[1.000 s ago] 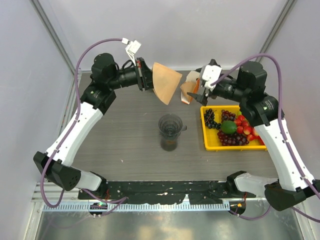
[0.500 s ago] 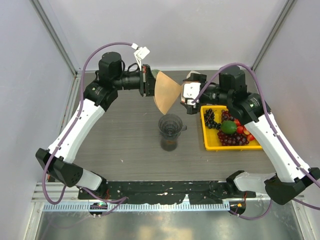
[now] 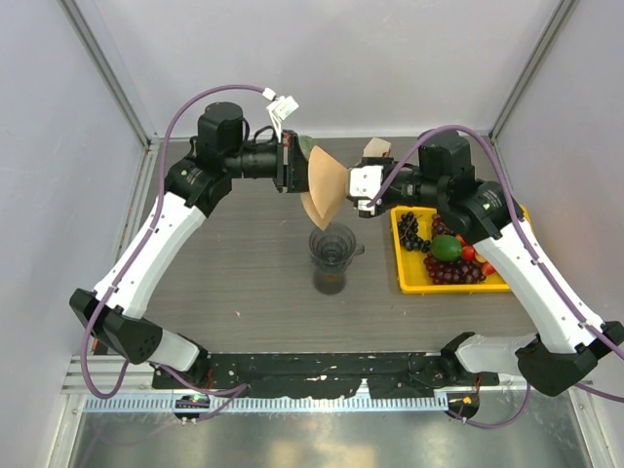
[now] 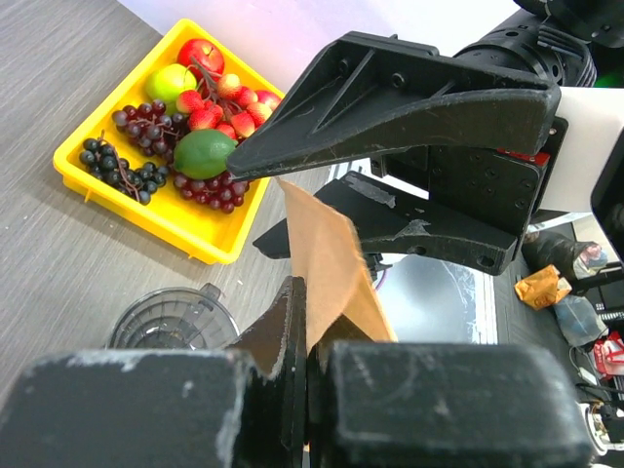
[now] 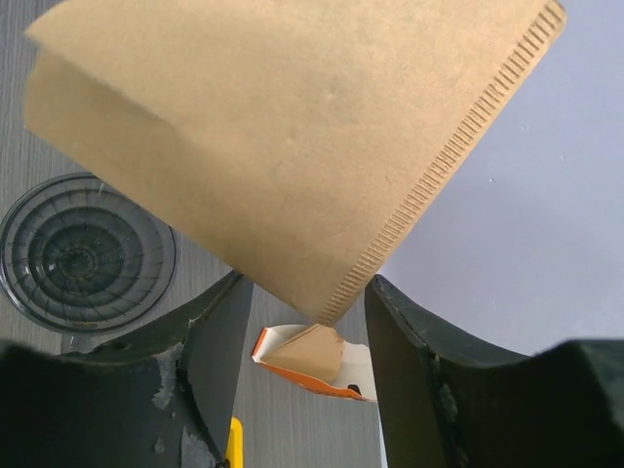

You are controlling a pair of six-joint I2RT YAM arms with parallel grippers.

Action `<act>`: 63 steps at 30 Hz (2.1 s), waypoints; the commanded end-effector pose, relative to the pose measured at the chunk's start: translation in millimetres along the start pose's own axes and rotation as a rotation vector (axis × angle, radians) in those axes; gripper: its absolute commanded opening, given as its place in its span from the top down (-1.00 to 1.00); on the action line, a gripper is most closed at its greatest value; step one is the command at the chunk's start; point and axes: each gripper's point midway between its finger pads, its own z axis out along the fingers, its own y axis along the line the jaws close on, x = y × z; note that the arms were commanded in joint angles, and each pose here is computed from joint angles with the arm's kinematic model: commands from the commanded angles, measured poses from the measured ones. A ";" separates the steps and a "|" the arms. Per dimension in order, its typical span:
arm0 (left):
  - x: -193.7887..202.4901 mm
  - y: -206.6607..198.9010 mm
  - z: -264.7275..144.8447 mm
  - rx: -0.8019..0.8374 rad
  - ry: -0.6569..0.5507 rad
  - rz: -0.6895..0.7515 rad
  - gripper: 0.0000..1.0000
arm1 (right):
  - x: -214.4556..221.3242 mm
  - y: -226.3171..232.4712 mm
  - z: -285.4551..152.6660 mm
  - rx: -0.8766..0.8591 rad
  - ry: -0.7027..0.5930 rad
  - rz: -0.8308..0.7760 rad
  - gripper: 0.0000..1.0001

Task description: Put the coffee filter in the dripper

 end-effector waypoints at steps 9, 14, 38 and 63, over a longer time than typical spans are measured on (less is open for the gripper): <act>-6.1 -8.0 -2.5 -0.006 -0.014 0.052 1.00 | -15.2 -10.6 -10.5 0.033 -0.020 -0.045 0.08; -3.8 -7.3 -1.8 -0.018 -0.006 0.061 1.00 | -16.3 -11.1 -10.5 0.032 -0.023 -0.058 0.17; 4.9 1.0 -2.1 -0.036 0.018 0.116 0.86 | -24.3 10.7 -13.9 -0.064 -0.060 -0.025 0.75; 2.9 -13.4 -22.2 0.097 -0.096 0.384 -0.54 | -42.7 33.0 -23.4 -0.174 -0.201 0.203 0.90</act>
